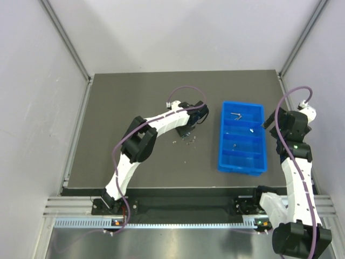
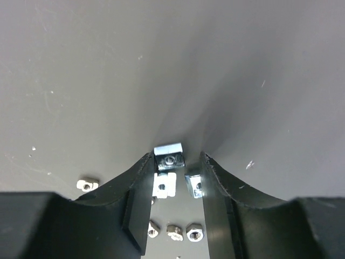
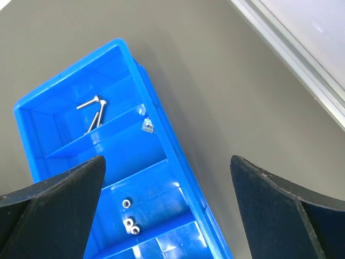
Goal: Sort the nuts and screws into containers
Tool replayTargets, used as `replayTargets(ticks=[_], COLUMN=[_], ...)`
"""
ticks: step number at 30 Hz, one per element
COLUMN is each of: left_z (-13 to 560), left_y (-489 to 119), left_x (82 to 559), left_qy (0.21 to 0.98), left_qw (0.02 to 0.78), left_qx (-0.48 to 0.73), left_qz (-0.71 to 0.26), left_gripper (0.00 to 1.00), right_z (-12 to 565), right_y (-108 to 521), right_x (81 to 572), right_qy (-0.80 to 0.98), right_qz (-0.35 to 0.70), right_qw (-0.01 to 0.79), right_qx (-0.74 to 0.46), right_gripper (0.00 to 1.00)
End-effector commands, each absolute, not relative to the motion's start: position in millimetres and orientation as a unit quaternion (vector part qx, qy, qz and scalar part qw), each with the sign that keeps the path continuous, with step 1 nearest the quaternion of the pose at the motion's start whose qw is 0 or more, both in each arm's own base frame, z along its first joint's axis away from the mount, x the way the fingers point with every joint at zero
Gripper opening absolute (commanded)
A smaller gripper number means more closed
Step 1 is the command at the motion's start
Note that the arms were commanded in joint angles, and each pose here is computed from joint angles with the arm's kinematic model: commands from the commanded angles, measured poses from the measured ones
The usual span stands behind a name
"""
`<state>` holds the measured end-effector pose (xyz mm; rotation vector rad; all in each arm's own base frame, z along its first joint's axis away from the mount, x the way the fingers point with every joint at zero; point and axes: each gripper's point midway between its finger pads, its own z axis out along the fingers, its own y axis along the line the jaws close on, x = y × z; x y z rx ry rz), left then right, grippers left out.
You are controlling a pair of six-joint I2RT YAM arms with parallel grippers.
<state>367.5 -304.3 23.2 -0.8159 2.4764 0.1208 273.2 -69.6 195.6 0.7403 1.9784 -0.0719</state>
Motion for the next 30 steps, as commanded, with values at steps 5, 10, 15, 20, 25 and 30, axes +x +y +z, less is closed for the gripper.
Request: replayTargets(ticks=[5,10,15,20,25,30], left_z=[-4.3,-14.0,-17.5,-22.5,-25.1,-30.7], left_y=[-301.6,-292.8,-285.9,-284.5,-284.2,-279.3], left_x=[342.3,345.3,351.3,352.5,352.4,348.2], left_qy=[0.929,0.928,0.926,0.926,0.927,0.928], left_qw=[0.219,0.216,0.222,0.225,0.221,0.217], left_qx=[-0.288,-0.288,-0.291,-0.288,-0.286,-0.284], left_qz=[0.082,0.091,0.094,0.095,0.098,0.110], left_gripper=[0.42,0.40,0.40,0.39,0.37,0.28], right_z=[200.2,200.8,200.3,198.7,199.6,199.3], right_y=[-71.5,-71.8,-72.3,-72.1,-73.0,-73.0], right_x=[268.7,267.2,266.5,267.1,267.7,267.5], right_qy=[0.808,0.808,0.808,0.810,0.810,0.810], right_qz=[-0.038,-0.041,-0.042,-0.042,-0.044,-0.044], right_qw=[0.502,0.503,0.502,0.499,0.500,0.499], right_qx=[0.306,0.304,0.305,0.305,0.304,0.304], right_gripper=[1.00,1.00,1.00,1.00,1.00,1.00])
